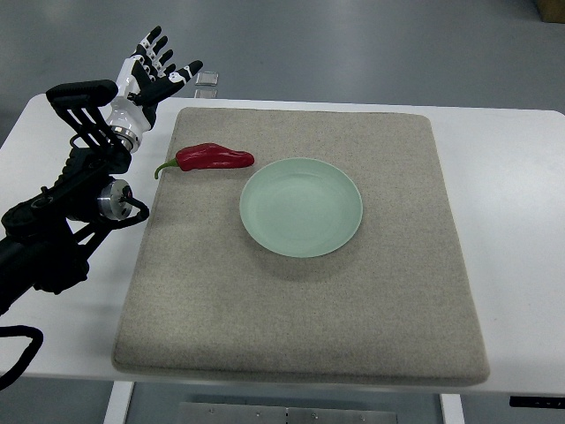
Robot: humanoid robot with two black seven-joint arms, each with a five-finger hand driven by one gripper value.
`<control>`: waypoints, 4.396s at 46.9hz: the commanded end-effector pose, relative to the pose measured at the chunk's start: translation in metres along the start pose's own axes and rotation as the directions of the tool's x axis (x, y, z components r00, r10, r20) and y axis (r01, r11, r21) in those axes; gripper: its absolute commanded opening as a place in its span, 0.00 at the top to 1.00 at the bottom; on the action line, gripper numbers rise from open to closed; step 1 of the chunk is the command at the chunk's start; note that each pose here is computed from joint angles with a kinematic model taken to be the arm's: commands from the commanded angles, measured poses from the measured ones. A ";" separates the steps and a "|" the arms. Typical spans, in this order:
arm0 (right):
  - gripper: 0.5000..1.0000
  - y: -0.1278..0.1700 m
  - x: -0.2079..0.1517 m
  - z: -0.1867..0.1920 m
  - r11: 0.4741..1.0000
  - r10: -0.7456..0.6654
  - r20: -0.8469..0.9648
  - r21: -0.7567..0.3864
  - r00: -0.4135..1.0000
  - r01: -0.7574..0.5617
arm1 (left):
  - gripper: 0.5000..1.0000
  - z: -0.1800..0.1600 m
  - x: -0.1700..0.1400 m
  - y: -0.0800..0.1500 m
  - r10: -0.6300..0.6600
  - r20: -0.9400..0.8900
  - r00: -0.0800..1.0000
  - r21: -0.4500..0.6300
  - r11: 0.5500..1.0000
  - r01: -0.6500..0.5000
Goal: Place red pepper on plate with left hand
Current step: 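Open the left hand and reach it toward the red pepper, then lower the left hand over the red pepper and wrap fingers around it, then close the left hand fingers firmly on the red pepper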
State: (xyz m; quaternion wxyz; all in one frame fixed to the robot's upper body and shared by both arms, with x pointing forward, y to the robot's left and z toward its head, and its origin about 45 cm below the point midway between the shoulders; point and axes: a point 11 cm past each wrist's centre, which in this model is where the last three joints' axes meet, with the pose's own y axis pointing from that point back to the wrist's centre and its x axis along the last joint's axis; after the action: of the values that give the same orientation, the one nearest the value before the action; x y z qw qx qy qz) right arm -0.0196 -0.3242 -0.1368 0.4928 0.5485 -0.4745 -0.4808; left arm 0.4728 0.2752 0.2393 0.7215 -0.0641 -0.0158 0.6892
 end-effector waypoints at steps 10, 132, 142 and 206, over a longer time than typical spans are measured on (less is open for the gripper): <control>0.14 0.000 0.000 0.000 1.000 0.000 0.000 0.000 1.000 0.000 | 0.09 -0.002 -0.019 0.002 -0.155 0.322 0.934 0.005 0.987 0.162; 0.14 0.000 0.000 -0.001 1.000 0.000 0.000 0.001 1.000 0.000 | 0.36 0.002 0.024 0.023 -0.459 0.812 0.361 0.377 0.884 0.275; 0.14 0.000 0.000 0.000 1.000 0.000 0.000 0.000 1.000 0.000 | 0.43 -0.004 0.016 0.023 -0.471 0.808 0.355 0.386 0.877 0.287; 0.14 0.000 0.000 0.000 1.000 0.000 0.000 0.000 1.000 0.000 | 0.53 -0.022 0.005 0.018 -0.479 0.811 0.334 0.400 0.873 0.280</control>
State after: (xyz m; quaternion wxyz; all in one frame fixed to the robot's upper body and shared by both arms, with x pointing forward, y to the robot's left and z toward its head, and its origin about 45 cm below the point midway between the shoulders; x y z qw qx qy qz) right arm -0.0192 -0.3242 -0.1368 0.4927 0.5487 -0.4746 -0.4806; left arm 0.4574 0.2794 0.2150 0.7445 0.3834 -0.3428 0.4256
